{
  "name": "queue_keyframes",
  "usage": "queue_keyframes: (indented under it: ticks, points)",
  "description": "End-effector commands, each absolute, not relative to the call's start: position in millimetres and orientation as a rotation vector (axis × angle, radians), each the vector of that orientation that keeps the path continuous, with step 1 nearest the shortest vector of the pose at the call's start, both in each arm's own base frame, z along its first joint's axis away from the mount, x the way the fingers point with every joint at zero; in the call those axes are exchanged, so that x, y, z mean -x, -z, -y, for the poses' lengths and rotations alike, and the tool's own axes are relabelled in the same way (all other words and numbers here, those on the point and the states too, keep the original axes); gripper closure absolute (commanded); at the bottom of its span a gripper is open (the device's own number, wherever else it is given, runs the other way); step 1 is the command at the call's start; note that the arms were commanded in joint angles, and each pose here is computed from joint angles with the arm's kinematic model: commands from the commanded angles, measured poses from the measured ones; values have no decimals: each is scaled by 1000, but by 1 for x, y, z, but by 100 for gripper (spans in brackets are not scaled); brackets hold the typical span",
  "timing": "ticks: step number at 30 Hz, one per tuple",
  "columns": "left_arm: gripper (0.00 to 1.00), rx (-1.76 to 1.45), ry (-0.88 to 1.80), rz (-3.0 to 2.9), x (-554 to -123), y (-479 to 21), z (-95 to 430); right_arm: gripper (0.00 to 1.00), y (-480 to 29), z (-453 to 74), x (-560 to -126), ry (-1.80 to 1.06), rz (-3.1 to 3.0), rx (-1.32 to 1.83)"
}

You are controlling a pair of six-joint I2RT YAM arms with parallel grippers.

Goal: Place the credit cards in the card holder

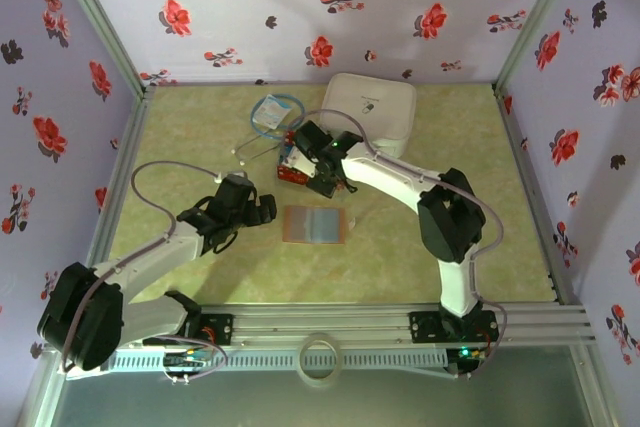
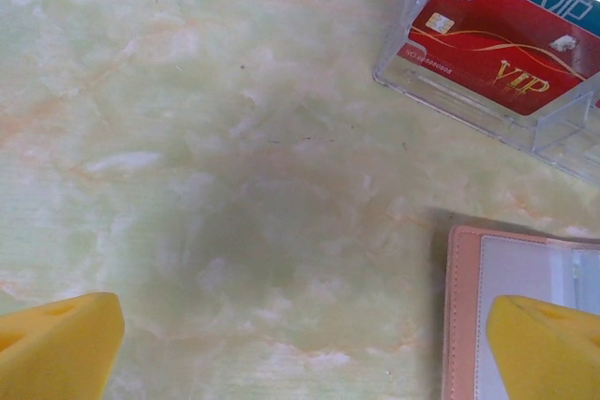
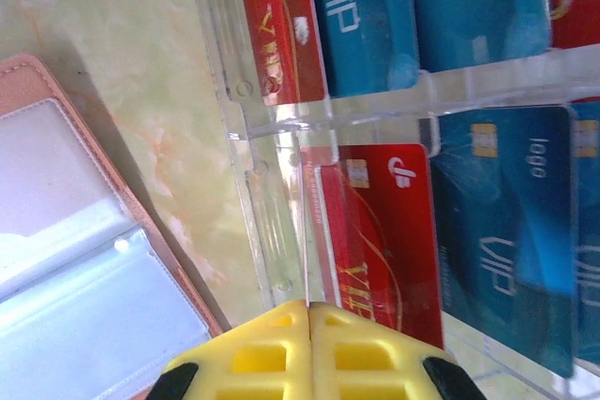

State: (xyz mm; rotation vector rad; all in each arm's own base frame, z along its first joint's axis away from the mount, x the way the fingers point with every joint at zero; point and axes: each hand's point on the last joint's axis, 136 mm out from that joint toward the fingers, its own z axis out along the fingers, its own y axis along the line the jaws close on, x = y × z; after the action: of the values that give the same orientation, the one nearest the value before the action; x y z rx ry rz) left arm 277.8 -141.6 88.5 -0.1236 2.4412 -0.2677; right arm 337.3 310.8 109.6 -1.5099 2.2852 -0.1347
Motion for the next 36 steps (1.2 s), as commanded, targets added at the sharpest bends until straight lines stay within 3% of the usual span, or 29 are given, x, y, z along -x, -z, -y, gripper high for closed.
queue_keyframes:
  ticks: [1, 10, 16, 26, 36]
  points:
    - [0, 100, 283, -2434, -284, -93, 145, 100, -150, -312, -336, 122, -2224, 1462]
    - [0, -19, 309, -2479, -280, -92, 160, 100, -188, -306, -320, -116, -2281, 1139]
    - [0, -100, 287, -2509, -275, -84, 170, 100, -192, -292, -307, -436, -2348, 792]
    - [0, -274, 143, -2526, -274, -70, 192, 100, -169, -269, -272, -888, -2352, 346]
    - [0, -363, 35, -2541, -274, -55, 200, 100, -142, -264, -254, -1083, -2338, 131]
